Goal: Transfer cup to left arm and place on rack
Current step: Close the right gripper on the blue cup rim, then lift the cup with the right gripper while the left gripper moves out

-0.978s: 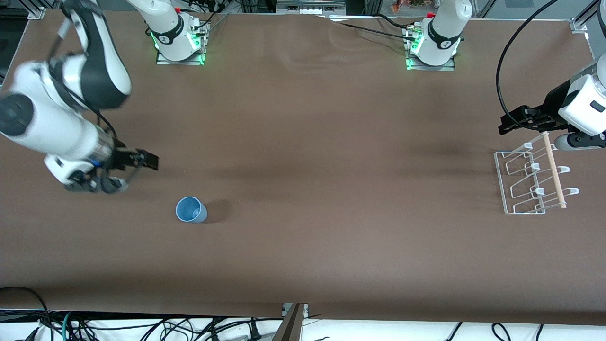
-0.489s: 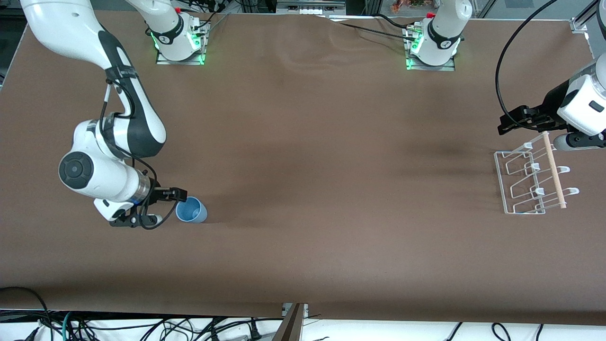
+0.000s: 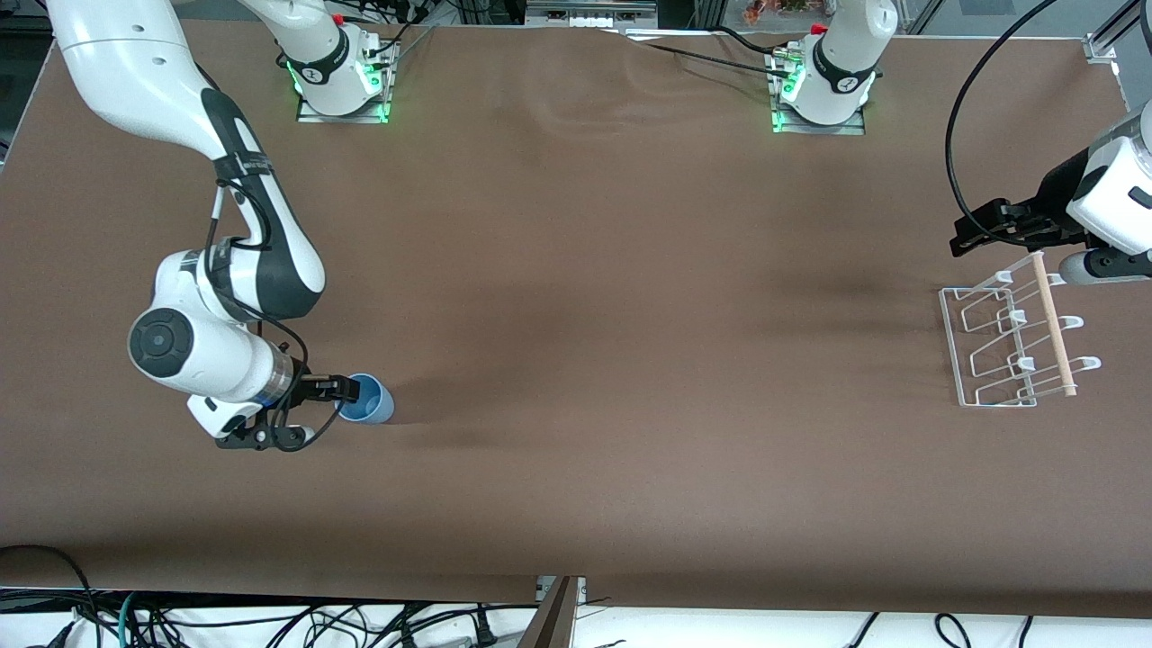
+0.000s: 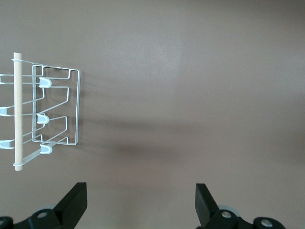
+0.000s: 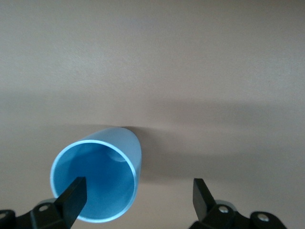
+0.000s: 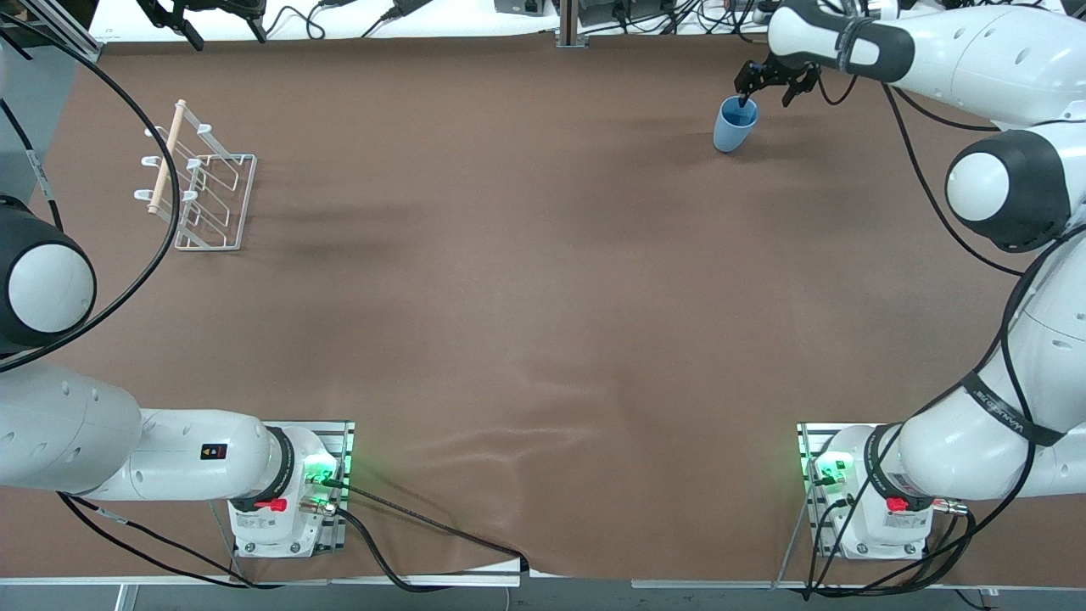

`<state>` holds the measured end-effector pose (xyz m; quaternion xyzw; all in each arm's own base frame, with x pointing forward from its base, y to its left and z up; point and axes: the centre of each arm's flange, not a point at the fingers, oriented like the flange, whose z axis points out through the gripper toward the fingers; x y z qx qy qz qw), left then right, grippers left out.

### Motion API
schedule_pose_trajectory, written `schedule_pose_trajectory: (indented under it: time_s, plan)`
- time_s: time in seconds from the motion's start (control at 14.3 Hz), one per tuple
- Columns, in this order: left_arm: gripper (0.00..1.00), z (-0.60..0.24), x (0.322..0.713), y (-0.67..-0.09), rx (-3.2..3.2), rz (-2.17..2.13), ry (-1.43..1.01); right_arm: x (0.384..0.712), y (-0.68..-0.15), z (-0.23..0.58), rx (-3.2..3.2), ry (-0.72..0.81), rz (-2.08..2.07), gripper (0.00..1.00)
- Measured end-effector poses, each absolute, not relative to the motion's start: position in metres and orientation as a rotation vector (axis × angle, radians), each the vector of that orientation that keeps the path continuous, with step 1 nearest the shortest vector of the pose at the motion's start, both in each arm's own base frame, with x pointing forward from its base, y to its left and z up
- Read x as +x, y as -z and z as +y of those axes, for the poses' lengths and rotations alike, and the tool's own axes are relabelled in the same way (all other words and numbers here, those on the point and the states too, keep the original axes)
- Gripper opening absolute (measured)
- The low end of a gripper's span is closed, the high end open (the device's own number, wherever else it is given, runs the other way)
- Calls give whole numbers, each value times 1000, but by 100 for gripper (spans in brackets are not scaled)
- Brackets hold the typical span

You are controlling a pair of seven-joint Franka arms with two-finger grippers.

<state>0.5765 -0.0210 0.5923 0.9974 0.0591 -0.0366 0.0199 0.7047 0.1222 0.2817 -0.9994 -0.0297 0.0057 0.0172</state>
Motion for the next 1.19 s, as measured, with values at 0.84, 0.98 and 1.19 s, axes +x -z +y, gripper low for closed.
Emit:
schedule_pose_trajectory:
  time_s: [0.84, 0.98, 1.19]
  plan:
    - [100, -20, 579, -593, 3094, 185, 108, 707, -259, 126, -3120, -10, -81, 5]
    - [100, -20, 580, -592, 3094, 185, 110, 707, -259, 129, -3110, -12, -50, 5]
    - [100, -20, 581, -591, 3093, 185, 111, 710, -273, 149, -2993, -16, 174, 5]
